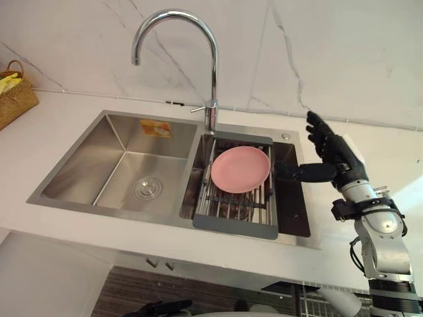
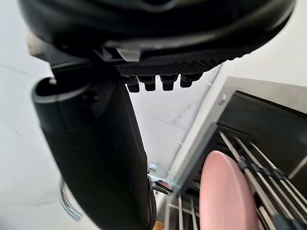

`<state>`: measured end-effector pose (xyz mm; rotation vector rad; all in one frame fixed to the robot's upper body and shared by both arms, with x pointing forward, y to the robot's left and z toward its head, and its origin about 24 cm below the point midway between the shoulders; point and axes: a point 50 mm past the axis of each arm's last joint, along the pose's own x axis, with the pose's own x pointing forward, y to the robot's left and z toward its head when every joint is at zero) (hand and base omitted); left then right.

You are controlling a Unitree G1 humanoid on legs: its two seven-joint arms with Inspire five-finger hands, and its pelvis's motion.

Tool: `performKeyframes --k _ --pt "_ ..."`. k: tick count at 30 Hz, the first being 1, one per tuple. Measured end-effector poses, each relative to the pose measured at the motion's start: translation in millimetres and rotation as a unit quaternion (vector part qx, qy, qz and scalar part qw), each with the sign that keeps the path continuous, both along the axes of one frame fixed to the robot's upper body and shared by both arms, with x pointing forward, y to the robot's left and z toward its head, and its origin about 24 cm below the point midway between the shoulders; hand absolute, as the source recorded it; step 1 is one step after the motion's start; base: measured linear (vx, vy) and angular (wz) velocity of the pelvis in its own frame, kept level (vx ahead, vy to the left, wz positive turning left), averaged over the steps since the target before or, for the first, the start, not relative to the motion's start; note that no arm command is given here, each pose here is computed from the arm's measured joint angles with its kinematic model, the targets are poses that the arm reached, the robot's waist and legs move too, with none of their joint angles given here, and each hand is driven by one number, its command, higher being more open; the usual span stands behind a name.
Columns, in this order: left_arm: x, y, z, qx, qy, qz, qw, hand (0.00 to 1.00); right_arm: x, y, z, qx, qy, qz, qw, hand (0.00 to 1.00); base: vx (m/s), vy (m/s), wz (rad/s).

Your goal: Walk over to the sink, pick up the cup, carry it to the dishwasher, place the cup inside the dishwasher, then close the dishwasher door

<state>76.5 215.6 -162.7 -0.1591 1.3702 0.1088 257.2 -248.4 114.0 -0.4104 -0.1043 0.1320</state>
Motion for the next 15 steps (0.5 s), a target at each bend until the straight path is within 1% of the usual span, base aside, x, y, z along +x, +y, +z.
performKeyframes --k 2,4,9,15 --pt "3.2 0.4 0.6 0.007 0.0 -0.024 1.0 1.0 1.0 4.6 -3.5 -0.033 0.012 0.008 0.999 1.0 -0.01 -0.002 0.23" --pt "5.1 1.0 1.0 0.011 -0.001 -0.032 0.999 1.0 2.2 7.6 -5.2 -0.051 0.019 0.016 0.998 1.0 -0.02 -0.007 0.23" --pt "2.3 1.3 0.5 0.013 0.003 -0.03 0.999 1.0 4.8 19.0 -11.4 -0.073 0.039 0.052 0.995 1.0 -0.05 -0.01 0.06" --pt "-2.0 2.2 -0.1 0.016 0.009 -0.025 1.0 1.0 -1.1 18.6 -27.8 -0.107 0.069 0.05 0.991 1.0 -0.06 0.009 0.0"
